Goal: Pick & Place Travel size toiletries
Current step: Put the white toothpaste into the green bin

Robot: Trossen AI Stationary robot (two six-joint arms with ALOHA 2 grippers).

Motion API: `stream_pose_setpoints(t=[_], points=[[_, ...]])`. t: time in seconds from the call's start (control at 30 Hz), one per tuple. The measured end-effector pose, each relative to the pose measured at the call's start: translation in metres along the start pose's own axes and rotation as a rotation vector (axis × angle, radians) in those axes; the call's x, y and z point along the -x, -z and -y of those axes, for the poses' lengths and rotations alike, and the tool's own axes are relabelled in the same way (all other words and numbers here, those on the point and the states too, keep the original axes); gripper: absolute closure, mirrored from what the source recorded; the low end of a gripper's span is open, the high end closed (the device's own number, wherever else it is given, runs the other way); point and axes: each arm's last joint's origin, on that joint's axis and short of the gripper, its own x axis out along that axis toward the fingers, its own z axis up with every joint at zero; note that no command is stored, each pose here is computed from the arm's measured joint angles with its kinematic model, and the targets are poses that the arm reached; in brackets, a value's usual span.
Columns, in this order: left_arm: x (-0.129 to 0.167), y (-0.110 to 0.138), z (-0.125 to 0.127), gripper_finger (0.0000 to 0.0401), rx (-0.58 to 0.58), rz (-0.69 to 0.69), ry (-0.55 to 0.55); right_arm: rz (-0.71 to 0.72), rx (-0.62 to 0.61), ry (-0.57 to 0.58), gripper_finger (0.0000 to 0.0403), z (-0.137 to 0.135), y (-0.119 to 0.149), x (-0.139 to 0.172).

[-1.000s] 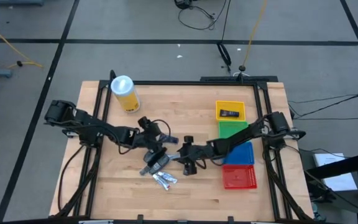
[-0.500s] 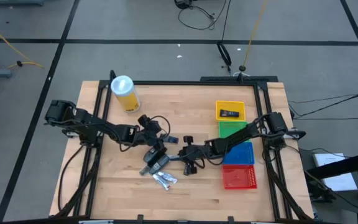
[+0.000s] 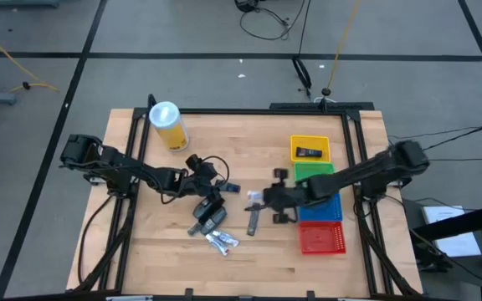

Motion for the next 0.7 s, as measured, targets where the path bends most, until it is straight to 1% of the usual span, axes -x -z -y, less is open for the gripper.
stream_pose_setpoints(t=[0.07,0.2,0.33,0.47,0.6,0.7], points=[[0.000,0.000,0.000,0.0050,-0.001,0.000,0.000,-0.033,-0.035,0.034,0.0346,0.010,0.007,0.024],[0.000,0.000,0.000,0.0050,0.000,-0.005,0.017,-0.127,-0.139,0.058,0.0344,0.029,0.026,0.063],[0.000,-0.001,0.001,0.0050,0.006,-0.002,0.027,-0.250,-0.190,0.105,0.0344,0.044,0.051,0.084],[0.000,-0.002,0.002,0.0050,0.014,0.008,0.044,-0.358,-0.204,0.136,0.0343,0.055,0.082,0.078],[0.000,-0.004,0.003,0.0050,0.014,0.024,0.063,-0.434,-0.195,0.095,0.0342,0.059,0.111,0.057],[0.000,-0.006,0.004,0.0050,0.008,0.039,0.069,-0.469,-0.214,0.056,0.0342,0.064,0.121,0.043]])
